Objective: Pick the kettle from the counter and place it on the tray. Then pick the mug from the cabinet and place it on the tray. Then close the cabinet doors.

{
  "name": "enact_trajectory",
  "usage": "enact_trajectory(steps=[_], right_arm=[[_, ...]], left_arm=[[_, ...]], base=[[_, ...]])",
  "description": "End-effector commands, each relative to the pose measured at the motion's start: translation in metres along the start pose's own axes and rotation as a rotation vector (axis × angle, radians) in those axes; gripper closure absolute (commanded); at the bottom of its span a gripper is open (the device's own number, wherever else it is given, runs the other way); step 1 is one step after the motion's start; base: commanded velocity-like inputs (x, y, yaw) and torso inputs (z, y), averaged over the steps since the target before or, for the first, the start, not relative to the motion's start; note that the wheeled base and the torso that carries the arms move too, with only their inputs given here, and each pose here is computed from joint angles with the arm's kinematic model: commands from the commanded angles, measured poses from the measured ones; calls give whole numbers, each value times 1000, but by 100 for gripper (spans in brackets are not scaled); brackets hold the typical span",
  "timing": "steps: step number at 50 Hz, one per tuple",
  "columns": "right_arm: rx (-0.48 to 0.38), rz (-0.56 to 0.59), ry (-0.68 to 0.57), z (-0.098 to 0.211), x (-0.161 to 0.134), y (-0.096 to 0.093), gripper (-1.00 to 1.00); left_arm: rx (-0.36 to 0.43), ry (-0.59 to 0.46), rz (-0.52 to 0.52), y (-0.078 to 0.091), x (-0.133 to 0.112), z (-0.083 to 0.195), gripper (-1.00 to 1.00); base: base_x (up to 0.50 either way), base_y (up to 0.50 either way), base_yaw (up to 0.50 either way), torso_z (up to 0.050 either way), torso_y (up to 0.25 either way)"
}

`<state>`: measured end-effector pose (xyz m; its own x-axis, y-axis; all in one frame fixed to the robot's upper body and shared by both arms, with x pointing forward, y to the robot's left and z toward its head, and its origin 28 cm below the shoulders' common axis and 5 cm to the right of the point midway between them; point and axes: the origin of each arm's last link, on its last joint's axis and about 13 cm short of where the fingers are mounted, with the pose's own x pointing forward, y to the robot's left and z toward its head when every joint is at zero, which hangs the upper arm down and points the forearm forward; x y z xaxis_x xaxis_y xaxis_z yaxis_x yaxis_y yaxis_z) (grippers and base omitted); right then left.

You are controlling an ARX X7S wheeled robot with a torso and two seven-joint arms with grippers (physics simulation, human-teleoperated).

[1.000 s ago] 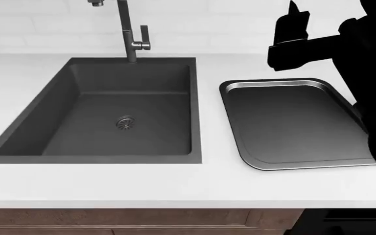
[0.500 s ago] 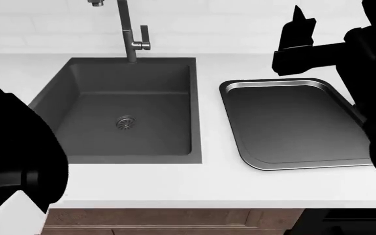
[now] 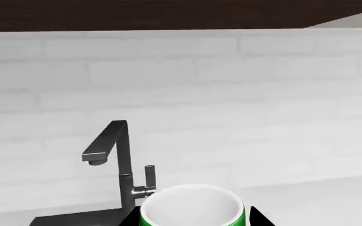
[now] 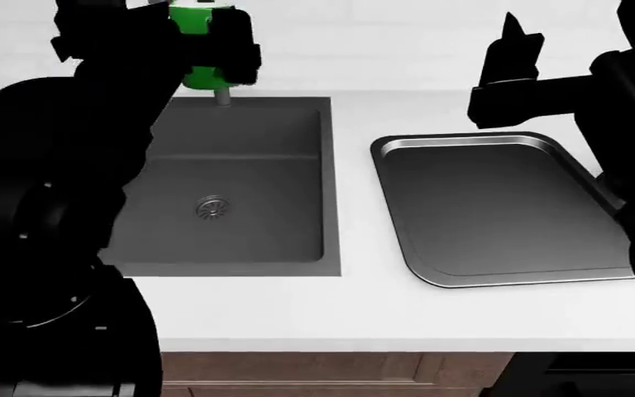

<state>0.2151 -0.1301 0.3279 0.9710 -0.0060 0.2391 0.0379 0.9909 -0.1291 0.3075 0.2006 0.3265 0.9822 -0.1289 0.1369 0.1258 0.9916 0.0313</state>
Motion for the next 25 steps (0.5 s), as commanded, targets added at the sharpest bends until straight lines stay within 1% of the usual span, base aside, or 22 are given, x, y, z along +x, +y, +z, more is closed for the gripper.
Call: enact_trajectory(steps=[1, 3, 11, 25], right_arm=[[7, -5, 2, 0, 1, -3, -100], [11, -6, 2, 1, 0, -3, -100], [12, -9, -8, 4, -2, -6, -100], [4, -22, -19, 9, -2, -10, -100]], left_arm=[[30, 62, -50, -19, 16, -23, 100], [40, 66, -58, -23, 17, -23, 100], [59, 80, -75, -25, 15, -31, 100], [63, 73, -68, -22, 15, -25, 100]], base=[[0, 0, 0, 0, 0], [0, 0, 0, 0, 0], [0, -500, 0, 0, 0], [0, -500, 0, 0, 0]])
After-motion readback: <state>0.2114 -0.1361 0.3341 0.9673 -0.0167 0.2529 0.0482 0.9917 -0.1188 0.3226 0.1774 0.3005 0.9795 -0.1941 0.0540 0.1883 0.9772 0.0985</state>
